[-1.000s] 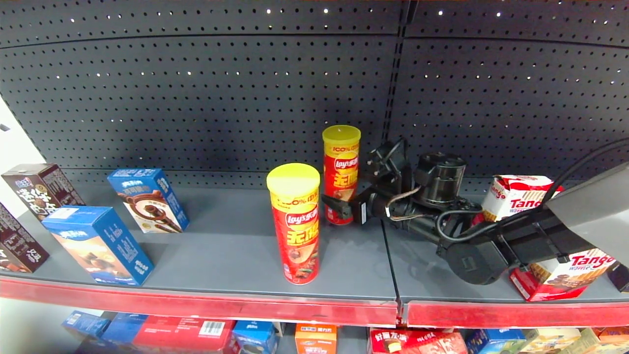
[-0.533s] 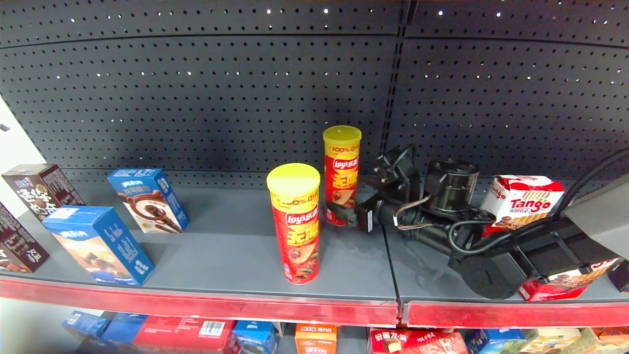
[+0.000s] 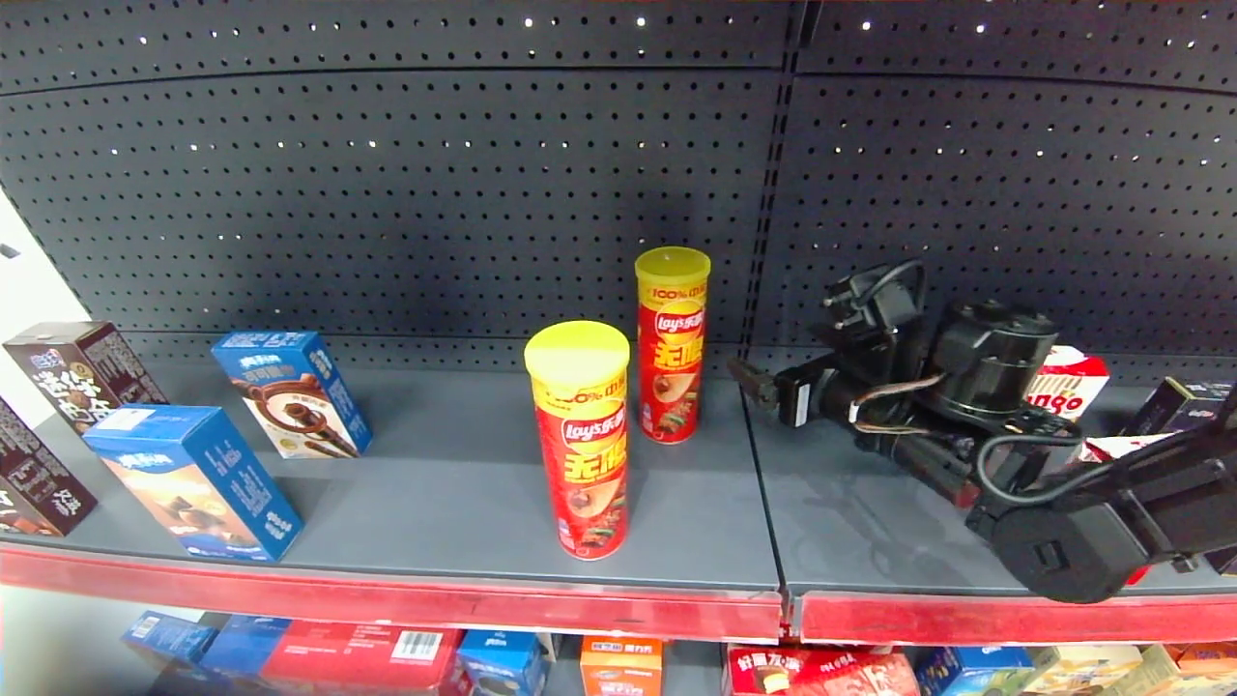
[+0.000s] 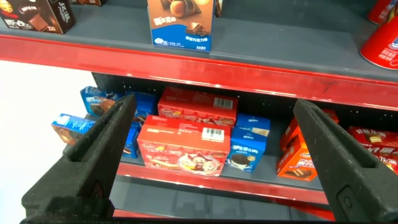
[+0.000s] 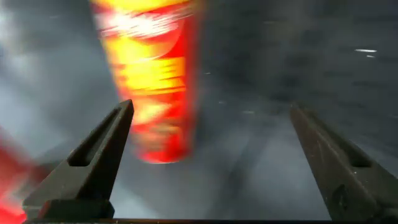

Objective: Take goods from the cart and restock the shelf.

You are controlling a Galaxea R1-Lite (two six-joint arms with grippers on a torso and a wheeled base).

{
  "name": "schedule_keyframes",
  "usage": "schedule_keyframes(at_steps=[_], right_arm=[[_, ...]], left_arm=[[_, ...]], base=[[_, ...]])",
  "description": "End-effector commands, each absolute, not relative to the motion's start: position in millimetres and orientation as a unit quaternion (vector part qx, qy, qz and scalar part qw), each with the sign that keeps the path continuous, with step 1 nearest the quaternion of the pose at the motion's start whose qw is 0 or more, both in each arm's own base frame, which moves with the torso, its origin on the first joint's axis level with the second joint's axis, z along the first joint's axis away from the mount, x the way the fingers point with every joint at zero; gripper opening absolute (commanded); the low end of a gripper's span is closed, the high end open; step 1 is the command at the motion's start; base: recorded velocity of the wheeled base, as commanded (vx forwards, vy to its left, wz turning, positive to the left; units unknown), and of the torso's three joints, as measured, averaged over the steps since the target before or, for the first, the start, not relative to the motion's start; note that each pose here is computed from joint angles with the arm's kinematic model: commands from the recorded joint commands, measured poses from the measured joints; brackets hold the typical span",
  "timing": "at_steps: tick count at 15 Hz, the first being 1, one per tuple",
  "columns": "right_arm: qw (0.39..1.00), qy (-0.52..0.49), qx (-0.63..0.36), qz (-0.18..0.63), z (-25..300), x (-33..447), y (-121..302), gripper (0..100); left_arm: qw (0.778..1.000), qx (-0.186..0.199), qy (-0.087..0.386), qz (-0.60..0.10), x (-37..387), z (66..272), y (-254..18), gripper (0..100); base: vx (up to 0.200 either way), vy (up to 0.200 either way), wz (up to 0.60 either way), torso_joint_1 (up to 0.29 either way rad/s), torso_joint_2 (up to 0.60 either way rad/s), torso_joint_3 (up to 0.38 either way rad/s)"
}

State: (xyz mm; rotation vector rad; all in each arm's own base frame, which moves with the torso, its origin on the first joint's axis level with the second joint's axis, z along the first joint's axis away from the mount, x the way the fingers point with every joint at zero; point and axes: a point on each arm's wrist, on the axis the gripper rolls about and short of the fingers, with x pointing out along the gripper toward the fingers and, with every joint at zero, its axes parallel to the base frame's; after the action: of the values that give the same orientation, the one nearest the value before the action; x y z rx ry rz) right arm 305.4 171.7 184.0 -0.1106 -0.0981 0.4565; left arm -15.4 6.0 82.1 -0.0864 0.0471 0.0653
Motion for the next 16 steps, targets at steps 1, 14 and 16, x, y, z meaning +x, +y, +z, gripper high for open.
schedule_keyframes(at_steps=[1, 14, 16], right_arm=[[0.981, -0.067, -0.048, 0.177, 210, 280, 146, 100], [0.990, -0.127, -0.028, -0.049, 225, 139, 16, 100], [0.989, -0.121, -0.032, -0.074, 207, 112, 6, 100]], left_arm=[[0.998, -0.044, 0.024, 0.033, -15, 82, 6, 100], [0.997, -0.067, 0.022, 0.034, -15, 82, 6, 100], [0.997, -0.067, 0.023, 0.034, -15, 82, 6, 100]], base=[[0.000, 0.000, 0.00, 0.000, 0.00, 0.000], [0.000, 0.000, 0.00, 0.000, 0.00, 0.000], [0.000, 0.000, 0.00, 0.000, 0.00, 0.000]])
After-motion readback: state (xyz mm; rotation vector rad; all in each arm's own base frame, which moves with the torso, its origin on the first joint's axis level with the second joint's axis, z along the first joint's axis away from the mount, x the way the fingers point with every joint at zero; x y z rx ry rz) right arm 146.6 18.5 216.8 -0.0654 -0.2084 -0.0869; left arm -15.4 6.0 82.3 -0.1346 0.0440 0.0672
